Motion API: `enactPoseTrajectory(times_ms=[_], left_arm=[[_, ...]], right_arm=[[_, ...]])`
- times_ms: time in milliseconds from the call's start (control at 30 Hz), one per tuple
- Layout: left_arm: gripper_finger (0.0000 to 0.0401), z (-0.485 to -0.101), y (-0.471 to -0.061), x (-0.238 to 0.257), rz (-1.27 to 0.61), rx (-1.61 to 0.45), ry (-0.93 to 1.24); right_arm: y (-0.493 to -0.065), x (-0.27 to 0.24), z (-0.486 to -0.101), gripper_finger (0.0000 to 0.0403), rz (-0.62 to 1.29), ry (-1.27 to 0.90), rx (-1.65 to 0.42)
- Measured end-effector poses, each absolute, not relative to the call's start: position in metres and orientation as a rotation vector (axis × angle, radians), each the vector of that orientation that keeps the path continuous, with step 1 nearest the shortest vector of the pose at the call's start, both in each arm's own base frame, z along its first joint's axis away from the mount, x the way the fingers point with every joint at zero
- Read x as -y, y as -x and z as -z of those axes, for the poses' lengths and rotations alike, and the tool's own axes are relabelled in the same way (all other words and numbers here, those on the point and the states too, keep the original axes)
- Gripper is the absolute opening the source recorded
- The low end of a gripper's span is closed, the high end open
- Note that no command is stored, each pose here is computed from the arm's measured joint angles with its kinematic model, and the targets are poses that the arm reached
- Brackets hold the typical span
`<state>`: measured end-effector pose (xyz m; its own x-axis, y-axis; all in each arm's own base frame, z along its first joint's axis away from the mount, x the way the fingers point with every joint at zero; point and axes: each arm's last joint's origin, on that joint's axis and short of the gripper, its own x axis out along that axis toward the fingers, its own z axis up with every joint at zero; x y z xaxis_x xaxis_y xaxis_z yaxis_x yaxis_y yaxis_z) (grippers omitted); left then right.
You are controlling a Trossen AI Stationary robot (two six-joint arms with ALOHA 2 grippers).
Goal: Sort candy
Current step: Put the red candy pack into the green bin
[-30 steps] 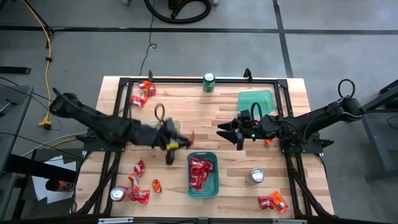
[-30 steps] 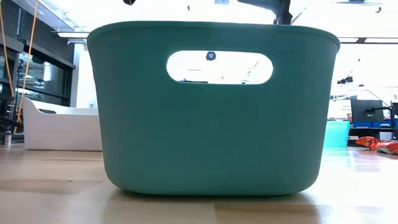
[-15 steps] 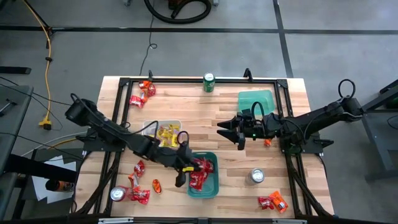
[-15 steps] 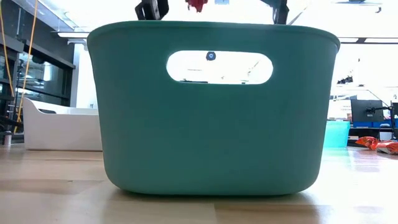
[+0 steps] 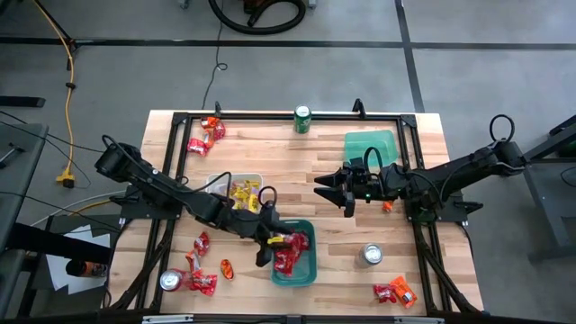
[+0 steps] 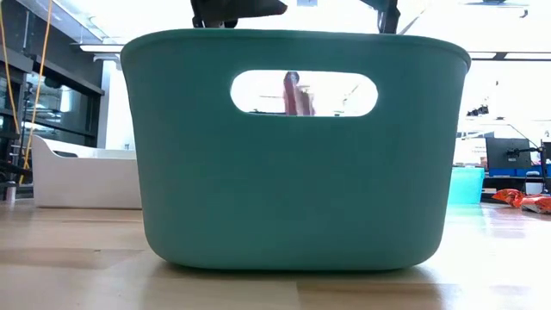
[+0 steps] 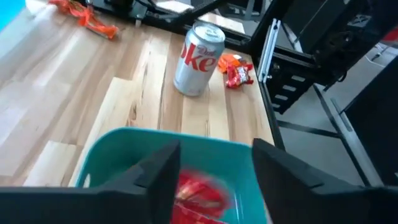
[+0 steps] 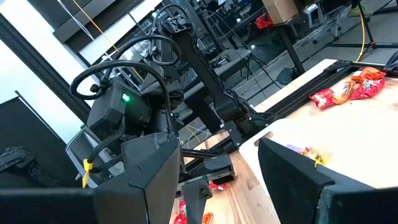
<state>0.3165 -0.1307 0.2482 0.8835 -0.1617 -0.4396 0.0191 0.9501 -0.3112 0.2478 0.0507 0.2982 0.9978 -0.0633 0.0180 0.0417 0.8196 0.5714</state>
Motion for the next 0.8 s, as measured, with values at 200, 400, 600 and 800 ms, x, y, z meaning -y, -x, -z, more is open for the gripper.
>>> enactPoseTrajectory(times_ms=[200, 400, 600, 800], left_arm=[[0.0244, -0.259, -0.311, 0.122, 0.175, -0.507, 0.331], [0.0252, -0.308, -0.283, 0.093, 0.146, -0.371, 0.325], [0.0252, -0.356, -0.246, 0.068, -0.009, -0.149, 0.22], [0.0252, -0.35, -0.227, 0.06, -0.074, -0.034, 0.233]], right_arm=[[-0.248, -0.051, -0.298, 0.0213, 0.056, -0.608, 0.038], [-0.247, -0.051, -0.305, 0.0213, 0.035, -0.625, 0.106], [-0.245, -0.05, -0.318, 0.0213, 0.003, -0.598, 0.231], [-0.245, -0.05, -0.321, 0.0213, -0.004, -0.583, 0.266]])
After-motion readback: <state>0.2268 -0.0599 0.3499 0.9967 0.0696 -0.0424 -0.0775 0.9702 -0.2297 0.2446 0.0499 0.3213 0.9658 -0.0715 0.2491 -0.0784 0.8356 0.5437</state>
